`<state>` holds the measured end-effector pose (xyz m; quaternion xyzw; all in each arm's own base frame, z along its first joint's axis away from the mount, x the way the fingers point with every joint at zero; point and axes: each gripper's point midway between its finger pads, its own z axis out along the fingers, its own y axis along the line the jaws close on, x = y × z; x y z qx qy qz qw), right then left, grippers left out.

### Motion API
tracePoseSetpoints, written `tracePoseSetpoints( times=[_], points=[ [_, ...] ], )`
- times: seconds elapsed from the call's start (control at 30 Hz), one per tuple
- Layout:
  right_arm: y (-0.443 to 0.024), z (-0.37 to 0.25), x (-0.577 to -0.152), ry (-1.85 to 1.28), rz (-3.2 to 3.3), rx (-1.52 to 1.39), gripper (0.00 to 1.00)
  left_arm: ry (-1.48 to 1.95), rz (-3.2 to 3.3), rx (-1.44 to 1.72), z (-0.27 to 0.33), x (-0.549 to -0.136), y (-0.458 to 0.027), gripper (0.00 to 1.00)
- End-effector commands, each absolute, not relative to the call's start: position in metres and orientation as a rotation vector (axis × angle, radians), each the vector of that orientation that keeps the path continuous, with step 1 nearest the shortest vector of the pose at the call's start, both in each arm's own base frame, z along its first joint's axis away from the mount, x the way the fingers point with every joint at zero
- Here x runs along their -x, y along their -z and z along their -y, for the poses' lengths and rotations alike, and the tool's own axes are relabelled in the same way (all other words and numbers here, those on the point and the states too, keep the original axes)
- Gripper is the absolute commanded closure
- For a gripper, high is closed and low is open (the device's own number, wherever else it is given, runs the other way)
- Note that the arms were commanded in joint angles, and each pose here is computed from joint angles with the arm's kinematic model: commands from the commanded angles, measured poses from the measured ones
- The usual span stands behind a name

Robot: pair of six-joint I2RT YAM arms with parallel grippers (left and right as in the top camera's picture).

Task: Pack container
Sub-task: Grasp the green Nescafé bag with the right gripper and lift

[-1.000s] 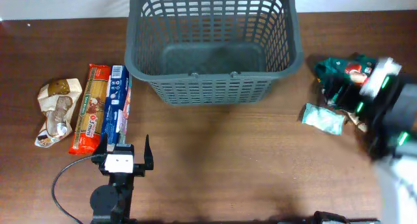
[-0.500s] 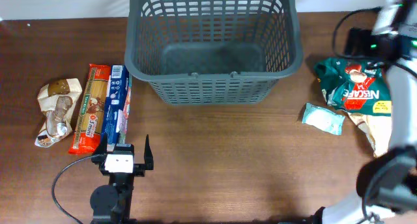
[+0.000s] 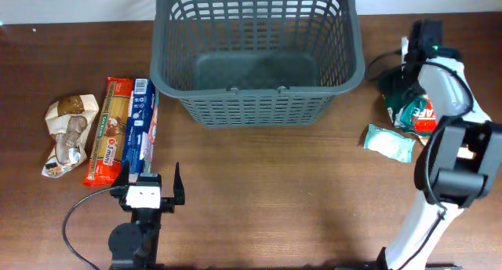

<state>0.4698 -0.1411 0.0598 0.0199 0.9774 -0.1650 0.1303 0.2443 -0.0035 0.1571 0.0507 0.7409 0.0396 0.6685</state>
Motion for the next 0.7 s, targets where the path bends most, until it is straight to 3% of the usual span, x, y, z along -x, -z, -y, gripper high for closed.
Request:
tracePoseSetpoints(
  times=[0.0, 0.1, 0.13, 0.2, 0.23, 0.37, 0.47, 0.53, 0.67],
  points=[
    [-0.044, 0.147, -0.467, 0.523, -2.875, -0.102, 0.01, -0.084, -1.666, -0.106, 0.004, -0.244, -0.157, 0.01],
    [-0.026, 0.147, -0.463, 0.521, -2.910, -0.144, 0.06, -0.084, -1.666, -0.106, 0.004, -0.244, -0.157, 0.01],
    [-0.021, 0.147, -0.461, 0.517, -2.923, -0.164, 0.26, -0.084, -1.666, -0.106, 0.004, -0.244, -0.157, 0.01],
    [-0.011, 0.147, -0.457, 0.510, -2.946, -0.199, 0.80, -0.084, -1.666, -0.106, 0.004, -0.244, -0.157, 0.01],
    [-0.007, 0.146, -0.454, 0.508, -2.954, -0.229, 0.94, -0.084, -1.666, -0.106, 0.004, -0.244, -0.157, 0.01],
    [-0.006, 0.146, -0.453, 0.498, -2.937, -0.354, 0.96, -0.084, -1.666, -0.106, 0.004, -0.244, -0.157, 0.01],
    [-0.036, 0.152, -0.464, 0.513, -2.872, -0.370, 0.96, -0.084, -1.666, -0.106, 0.004, -0.244, -0.157, 0.01],
    [-0.072, 0.159, -0.475, 0.521, -2.795, -0.392, 0.96, -0.084, -1.666, -0.106, 0.004, -0.244, -0.157, 0.01],
    [-0.196, 0.173, -0.503, 0.511, -2.541, -0.422, 0.96, -0.084, -1.666, -0.106, 0.004, -0.244, -0.157, 0.01]
  ],
)
